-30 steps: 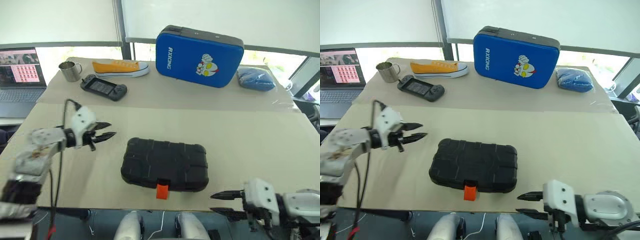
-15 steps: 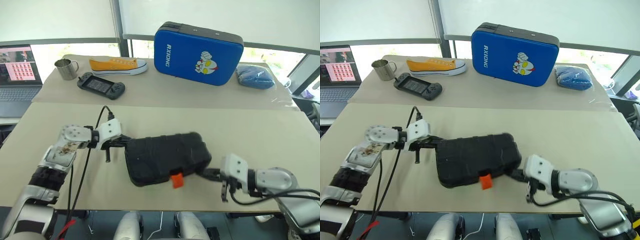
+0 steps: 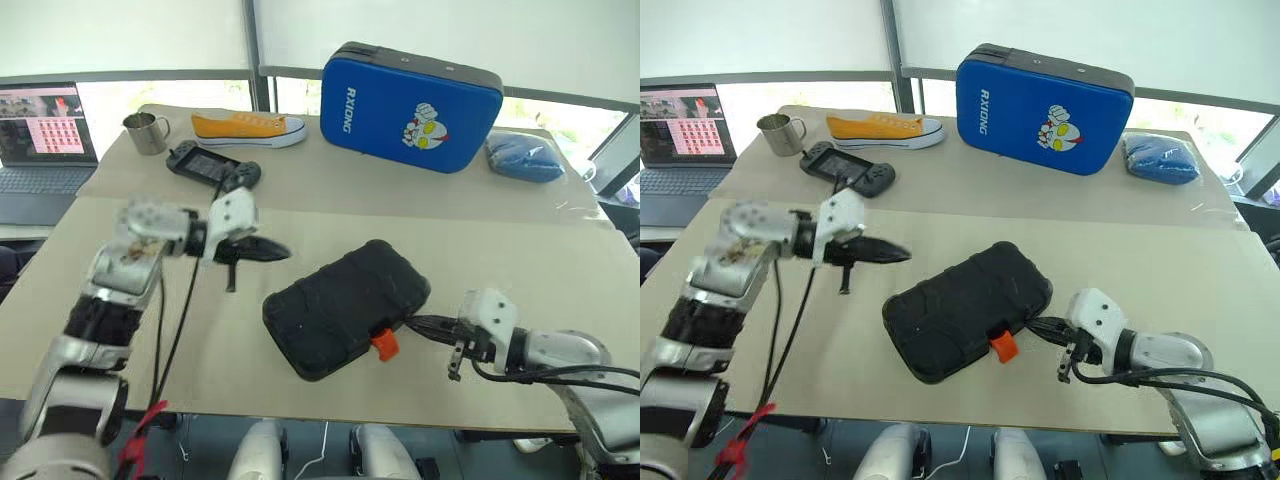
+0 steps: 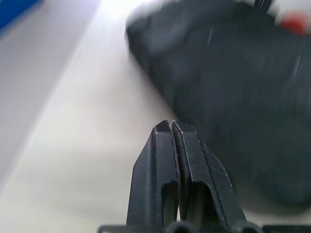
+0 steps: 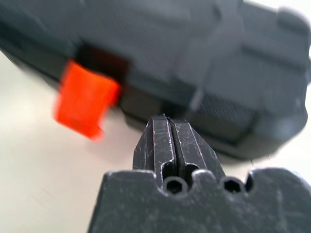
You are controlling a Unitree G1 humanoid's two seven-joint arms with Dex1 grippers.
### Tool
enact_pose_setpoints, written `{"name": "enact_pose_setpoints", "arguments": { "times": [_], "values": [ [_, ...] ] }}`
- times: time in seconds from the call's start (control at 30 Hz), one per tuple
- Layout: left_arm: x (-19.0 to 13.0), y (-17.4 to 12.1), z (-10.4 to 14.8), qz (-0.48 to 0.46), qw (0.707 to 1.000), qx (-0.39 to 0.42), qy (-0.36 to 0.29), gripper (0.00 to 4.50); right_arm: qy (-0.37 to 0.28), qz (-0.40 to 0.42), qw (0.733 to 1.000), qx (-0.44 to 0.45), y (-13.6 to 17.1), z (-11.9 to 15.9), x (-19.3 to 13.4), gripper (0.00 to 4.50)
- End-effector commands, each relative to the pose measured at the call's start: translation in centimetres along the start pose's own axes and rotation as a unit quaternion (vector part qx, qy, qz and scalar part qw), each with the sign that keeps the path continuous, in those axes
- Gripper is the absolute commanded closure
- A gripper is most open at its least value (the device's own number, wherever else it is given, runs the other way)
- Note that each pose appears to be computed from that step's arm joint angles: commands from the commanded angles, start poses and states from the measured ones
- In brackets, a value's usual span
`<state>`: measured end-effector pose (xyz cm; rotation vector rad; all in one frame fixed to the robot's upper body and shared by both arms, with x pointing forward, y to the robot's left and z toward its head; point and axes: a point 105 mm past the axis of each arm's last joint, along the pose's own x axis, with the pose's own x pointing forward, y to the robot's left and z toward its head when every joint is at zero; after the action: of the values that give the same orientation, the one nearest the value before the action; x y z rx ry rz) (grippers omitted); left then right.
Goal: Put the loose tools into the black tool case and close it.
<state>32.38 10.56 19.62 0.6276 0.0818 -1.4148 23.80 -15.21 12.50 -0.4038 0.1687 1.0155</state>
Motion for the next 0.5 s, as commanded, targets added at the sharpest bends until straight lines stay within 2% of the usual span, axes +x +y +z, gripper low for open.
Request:
{"name": "enact_pose_setpoints", "arguments": {
  "times": [0.03,0.13,0.2,0.33,0.5],
  "values": [
    [2.9,-2.5,-0.4,-0.072,0.997,0.029,0.016,4.37,-0.014,0.025,1.0,-0.003,1.2,1.0,-0.2,4.5],
    [5.5,-4.1,-2.8,-0.106,0.991,0.061,0.063,4.37,-0.013,0.031,0.999,-0.001,1.8,0.7,0.0,4.5],
    [6.1,-4.9,-4.0,-0.121,0.986,0.077,0.086,4.37,-0.015,0.035,0.999,0.002,2.0,0.8,0.1,4.5],
    [6.1,-5.1,-5.0,-0.126,0.983,0.093,0.097,4.37,-0.014,0.039,0.999,0.004,2.3,0.5,0.8,4.5],
    [6.1,-4.8,-4.6,-0.116,0.986,0.082,0.085,4.37,0.028,0.058,0.998,-0.001,3.1,-1.5,1.8,4.5]
  ]
}}
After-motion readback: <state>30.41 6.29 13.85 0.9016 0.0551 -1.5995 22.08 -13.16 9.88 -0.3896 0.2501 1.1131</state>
